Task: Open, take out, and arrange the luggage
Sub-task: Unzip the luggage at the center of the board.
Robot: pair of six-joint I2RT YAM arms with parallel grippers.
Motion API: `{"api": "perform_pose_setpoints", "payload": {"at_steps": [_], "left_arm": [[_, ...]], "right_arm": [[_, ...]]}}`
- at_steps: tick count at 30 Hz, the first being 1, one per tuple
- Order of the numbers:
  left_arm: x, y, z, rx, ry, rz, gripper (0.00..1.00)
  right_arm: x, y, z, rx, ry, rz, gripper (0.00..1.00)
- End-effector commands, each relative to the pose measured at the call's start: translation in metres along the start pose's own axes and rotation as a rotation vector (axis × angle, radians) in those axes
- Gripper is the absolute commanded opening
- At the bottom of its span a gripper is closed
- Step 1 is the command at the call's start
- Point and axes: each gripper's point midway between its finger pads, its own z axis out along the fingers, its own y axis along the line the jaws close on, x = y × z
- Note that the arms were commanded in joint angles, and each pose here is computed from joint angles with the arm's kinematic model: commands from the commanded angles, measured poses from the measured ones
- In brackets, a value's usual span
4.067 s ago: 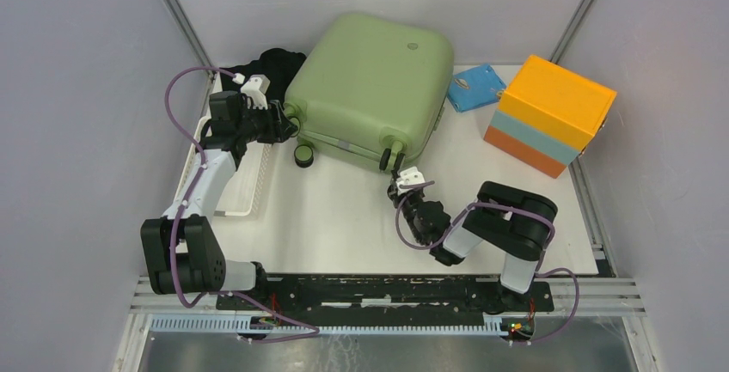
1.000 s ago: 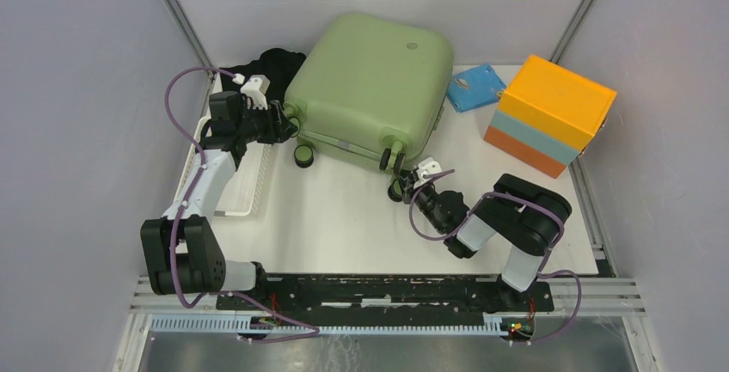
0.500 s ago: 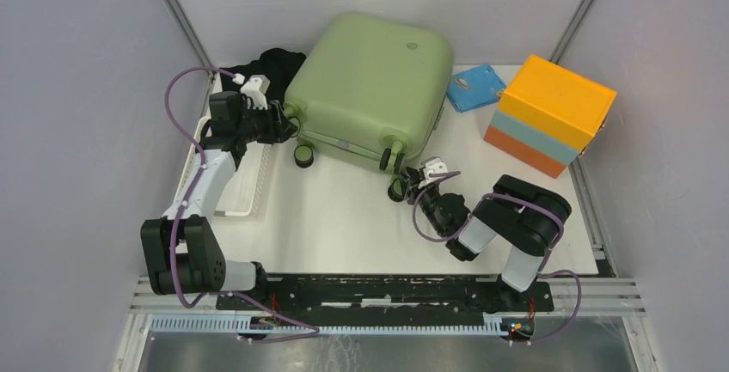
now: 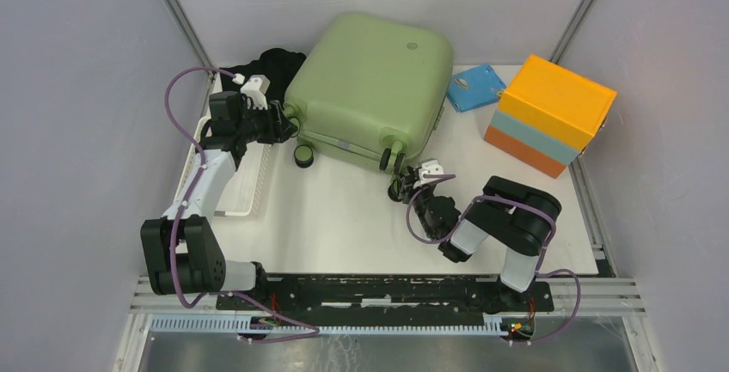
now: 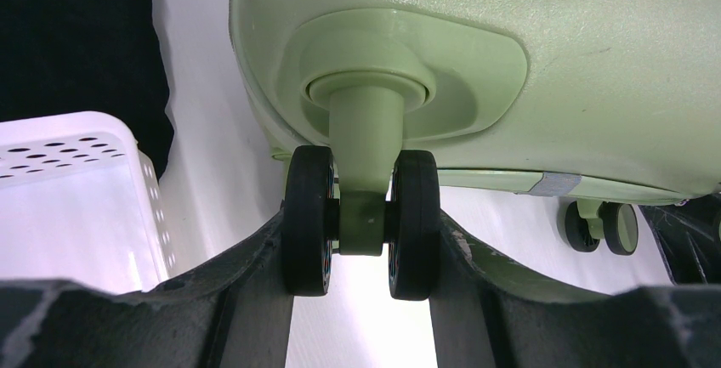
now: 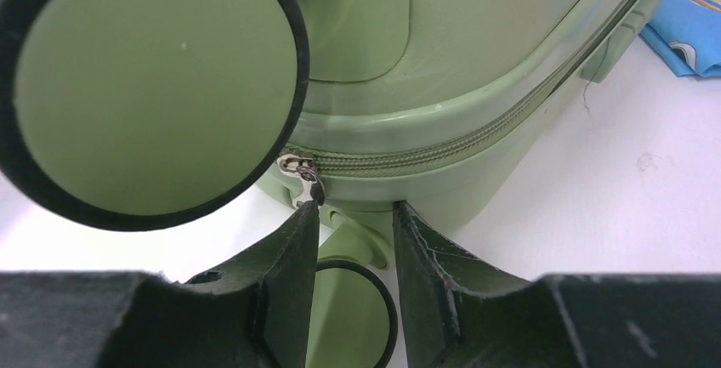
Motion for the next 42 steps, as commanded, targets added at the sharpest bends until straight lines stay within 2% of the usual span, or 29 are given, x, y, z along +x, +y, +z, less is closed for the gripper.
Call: {"api": "perform_pose_setpoints", "payload": {"at_steps": [1,12,16,19,26,32,36,39,42], "left_arm": [[-0.019,-0.003,-0.012,-0.006,-0.065,-0.002,0.25],[-0.020,-0.004,-0.012,0.000,-0.068,-0.003,0.26],[-0.019,-0.004,-0.012,-0.002,-0.067,-0.004,0.26],[-0.019,-0.004,-0.012,-0.002,-0.066,-0.004,0.26],[-0.019,-0.003,-0.011,-0.004,-0.064,-0.006,0.25],[-0.019,-0.003,-0.011,-0.005,-0.065,-0.003,0.25],[-0.019,-0.003,-0.011,-0.003,-0.065,-0.004,0.25],[-0.019,-0.003,-0.011,-0.003,-0.066,-0.005,0.26],[-0.019,-0.003,-0.011,-0.003,-0.066,-0.004,0.25]], "right_arm": [[-0.102,0.014,0.009,0.009,-0.382,0.263,0.43],[-0.105,0.023,-0.003,-0.028,-0.379,0.267,0.44],[-0.105,0.020,-0.007,-0.029,-0.374,0.254,0.49],[-0.105,0.019,-0.007,-0.026,-0.375,0.257,0.50],[-0.109,0.008,0.005,0.076,-0.395,0.270,0.40],[-0.116,0.015,0.015,0.077,-0.422,0.302,0.39],[-0.119,0.013,0.016,0.096,-0.429,0.292,0.32],[-0.121,0.014,0.014,0.078,-0.433,0.273,0.13],[-0.120,0.012,0.010,0.072,-0.426,0.262,0.00]]}}
